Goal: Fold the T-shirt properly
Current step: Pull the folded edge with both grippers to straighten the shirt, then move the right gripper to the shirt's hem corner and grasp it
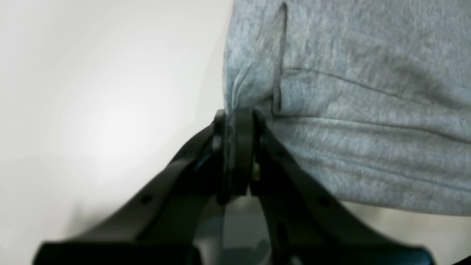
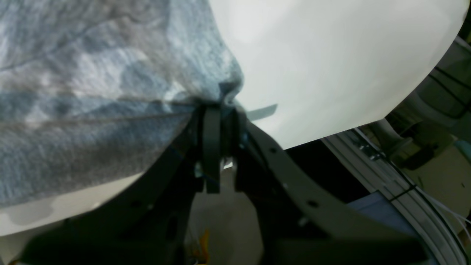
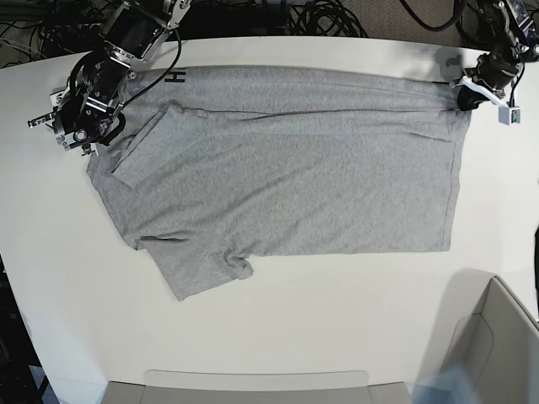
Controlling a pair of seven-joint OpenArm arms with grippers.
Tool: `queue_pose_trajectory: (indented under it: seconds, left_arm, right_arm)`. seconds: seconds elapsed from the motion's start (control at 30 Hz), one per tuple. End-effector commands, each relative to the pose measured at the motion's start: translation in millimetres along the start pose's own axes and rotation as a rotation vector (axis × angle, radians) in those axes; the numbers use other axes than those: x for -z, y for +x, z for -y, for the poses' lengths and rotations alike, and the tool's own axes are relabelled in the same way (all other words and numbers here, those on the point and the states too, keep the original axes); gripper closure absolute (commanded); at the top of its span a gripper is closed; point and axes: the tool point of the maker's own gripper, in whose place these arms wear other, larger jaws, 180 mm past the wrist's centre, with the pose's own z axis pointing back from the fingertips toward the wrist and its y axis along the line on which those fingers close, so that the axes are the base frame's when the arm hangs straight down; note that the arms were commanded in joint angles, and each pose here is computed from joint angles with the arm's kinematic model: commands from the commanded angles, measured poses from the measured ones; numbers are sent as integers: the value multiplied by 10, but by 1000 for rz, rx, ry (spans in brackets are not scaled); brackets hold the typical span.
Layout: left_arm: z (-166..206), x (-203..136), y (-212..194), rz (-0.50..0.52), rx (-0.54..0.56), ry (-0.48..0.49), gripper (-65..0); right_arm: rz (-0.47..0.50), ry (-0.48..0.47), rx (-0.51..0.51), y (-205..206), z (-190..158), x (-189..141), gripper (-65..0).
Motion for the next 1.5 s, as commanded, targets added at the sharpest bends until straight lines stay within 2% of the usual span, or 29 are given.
queue_pose_trajectory:
  seconds: [0.0, 0.2, 0.23, 0.3, 0.43, 0.47, 0.63, 0.8, 1.0, 1.2, 1.33, 1.47]
  left_arm:
    - [-282, -89, -217, -116, 30, 117, 0]
    - [-269, -94, -214, -114, 35, 116, 0]
    - [-263, -97, -203, -113, 38, 115, -16]
    - [-252, -120, -129, -102, 73, 128, -67]
    - [-217, -190, 34, -80, 173, 176, -210]
    - [-181, -194, 46, -74, 184, 179, -233]
    - [-86, -225, 126, -50, 229, 194, -236]
    - [-77, -232, 182, -35, 233, 194, -236]
    - [71, -351, 454, 39, 297, 195, -236]
    - [154, -435, 541, 31, 336, 205, -236]
    - [281, -535, 726, 89, 381, 205, -236]
    - [404, -628, 886, 143, 419, 204, -236]
  right_arm:
    - [-45, -10, -10, -124, 33, 20, 0]
    - [-10, -17, -2, -86, 41, -10, 0]
    - [-10, -17, -2, -86, 41, -10, 0]
    - [-6, -20, 2, -70, 59, -21, 0]
    - [-6, -24, 3, -70, 77, -23, 0]
    - [-6, -25, 3, -72, 84, -23, -16]
    - [34, -71, 43, -57, 227, -162, -130]
    - [88, -126, 93, -43, 393, -351, -193]
    - [119, -164, 125, -56, 503, -474, -201]
    - [152, -201, 159, -72, 611, -605, -201]
    - [233, -250, 217, 30, 786, -863, -200]
    - [341, -301, 207, 267, 855, -1186, -200]
